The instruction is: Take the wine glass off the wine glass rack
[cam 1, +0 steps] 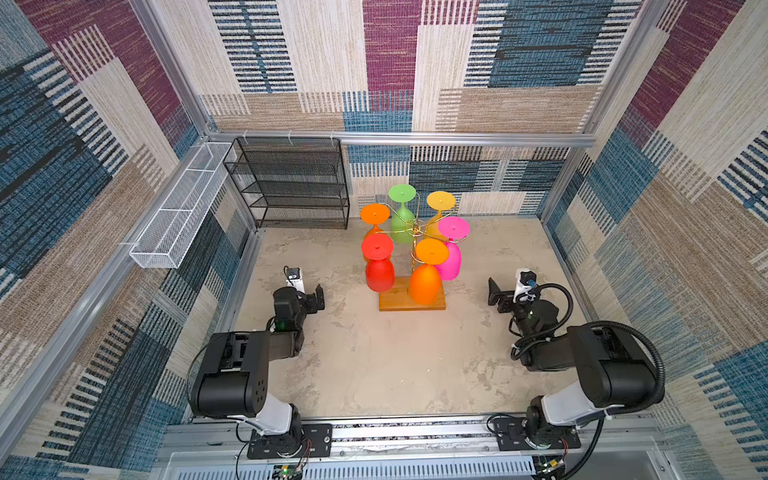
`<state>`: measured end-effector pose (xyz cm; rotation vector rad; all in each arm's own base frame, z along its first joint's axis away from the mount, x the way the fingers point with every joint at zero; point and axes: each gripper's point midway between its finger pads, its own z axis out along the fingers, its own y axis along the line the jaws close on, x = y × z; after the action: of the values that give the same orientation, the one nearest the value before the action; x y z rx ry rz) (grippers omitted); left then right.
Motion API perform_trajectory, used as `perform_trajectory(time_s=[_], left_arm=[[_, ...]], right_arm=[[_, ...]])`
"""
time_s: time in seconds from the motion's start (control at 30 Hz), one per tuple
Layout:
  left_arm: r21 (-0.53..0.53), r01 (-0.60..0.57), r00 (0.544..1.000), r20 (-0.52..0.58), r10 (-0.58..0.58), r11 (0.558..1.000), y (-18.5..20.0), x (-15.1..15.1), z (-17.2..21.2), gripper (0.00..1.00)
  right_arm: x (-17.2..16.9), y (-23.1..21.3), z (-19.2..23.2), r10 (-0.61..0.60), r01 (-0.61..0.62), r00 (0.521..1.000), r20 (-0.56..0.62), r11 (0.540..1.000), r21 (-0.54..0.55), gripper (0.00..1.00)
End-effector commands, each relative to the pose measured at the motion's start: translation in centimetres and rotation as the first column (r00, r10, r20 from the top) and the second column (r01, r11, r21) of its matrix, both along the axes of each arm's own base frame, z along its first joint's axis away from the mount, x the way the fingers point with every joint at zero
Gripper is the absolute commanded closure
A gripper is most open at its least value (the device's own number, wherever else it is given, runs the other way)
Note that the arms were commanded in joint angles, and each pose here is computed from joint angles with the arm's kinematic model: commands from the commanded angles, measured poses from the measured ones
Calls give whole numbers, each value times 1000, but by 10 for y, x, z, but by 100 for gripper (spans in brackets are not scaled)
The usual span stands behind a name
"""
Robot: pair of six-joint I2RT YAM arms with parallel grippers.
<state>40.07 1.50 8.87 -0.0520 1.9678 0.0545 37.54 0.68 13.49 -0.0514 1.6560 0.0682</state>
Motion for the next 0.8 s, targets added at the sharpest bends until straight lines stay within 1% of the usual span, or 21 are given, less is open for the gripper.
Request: perform_trajectory(time_s=[0.0,0.77], left_arm=[[7,8,1000,19,-8,1000,-1,3,5,1],[2,6,1000,15,-6,1000,1,3,4,0]], right_arm=[[0,3,9,15,-15,999,37,1000,-2,0],[0,3,9,14,-14,999,37,1000,-2,0]])
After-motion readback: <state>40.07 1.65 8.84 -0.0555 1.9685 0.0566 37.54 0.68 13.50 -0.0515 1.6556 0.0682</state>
